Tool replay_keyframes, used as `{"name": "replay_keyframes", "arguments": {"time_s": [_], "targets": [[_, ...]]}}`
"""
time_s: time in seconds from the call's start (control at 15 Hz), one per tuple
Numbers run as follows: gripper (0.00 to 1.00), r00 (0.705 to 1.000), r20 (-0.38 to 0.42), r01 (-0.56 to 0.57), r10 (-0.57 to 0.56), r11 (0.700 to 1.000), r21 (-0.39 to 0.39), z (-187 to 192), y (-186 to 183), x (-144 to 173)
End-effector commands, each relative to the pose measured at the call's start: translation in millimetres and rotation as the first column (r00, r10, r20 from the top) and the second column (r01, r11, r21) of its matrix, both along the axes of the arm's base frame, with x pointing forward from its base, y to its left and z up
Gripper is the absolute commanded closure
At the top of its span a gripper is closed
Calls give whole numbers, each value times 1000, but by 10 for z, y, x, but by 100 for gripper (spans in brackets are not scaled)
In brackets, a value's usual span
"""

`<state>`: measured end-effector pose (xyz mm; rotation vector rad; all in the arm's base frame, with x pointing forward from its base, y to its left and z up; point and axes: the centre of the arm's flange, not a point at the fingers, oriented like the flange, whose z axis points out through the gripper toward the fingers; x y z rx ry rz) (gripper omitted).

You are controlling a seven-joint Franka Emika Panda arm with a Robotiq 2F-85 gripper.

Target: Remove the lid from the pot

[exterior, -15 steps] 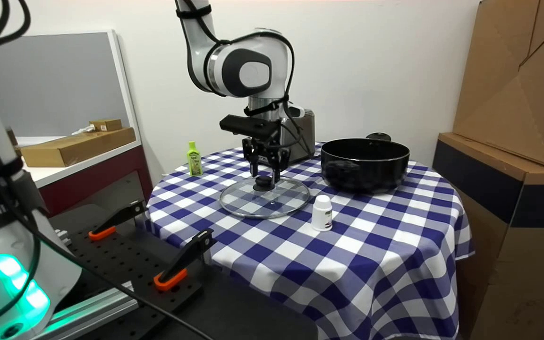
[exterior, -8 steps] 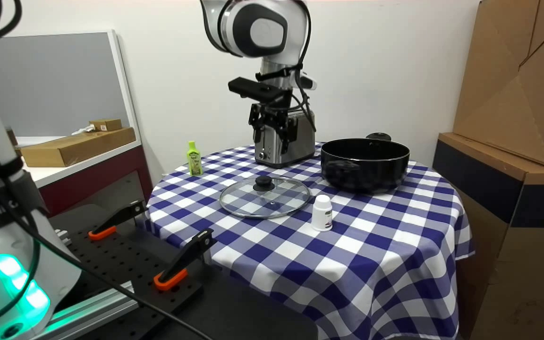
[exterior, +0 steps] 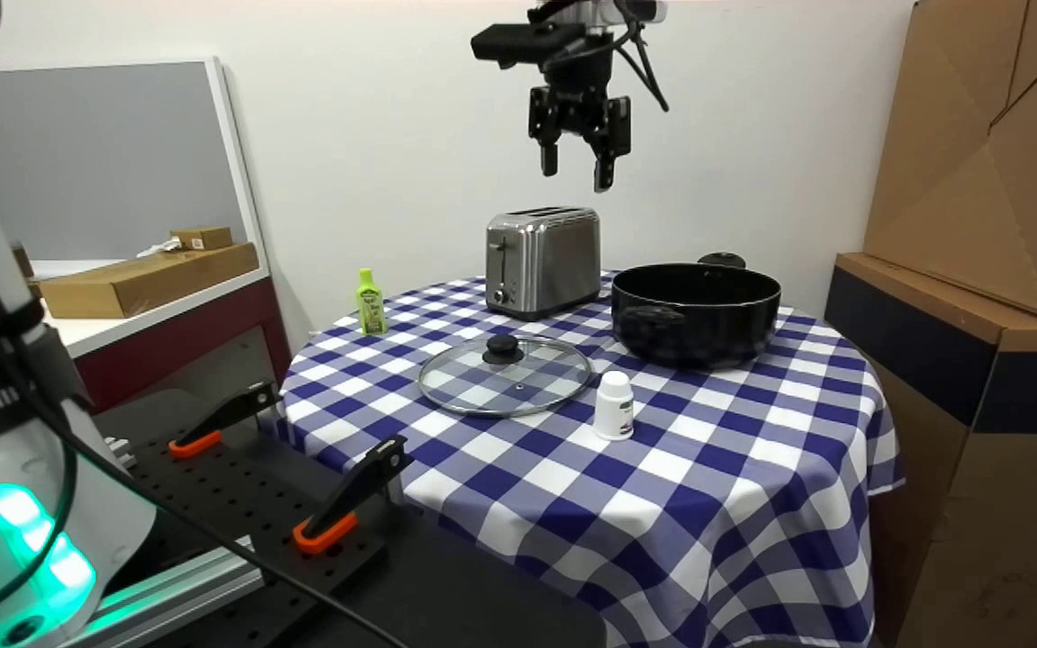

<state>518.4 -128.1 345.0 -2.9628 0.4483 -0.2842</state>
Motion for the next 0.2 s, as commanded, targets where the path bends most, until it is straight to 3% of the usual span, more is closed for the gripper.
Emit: {"name": "replay_keyframes", "arguments": {"time_s": [0.0,0.13], "targets": [[0,1000,6,19,-19,1000,-10,61,-41,-13],[0,999,10,31,-31,999,-14,106,-56,-21]]}}
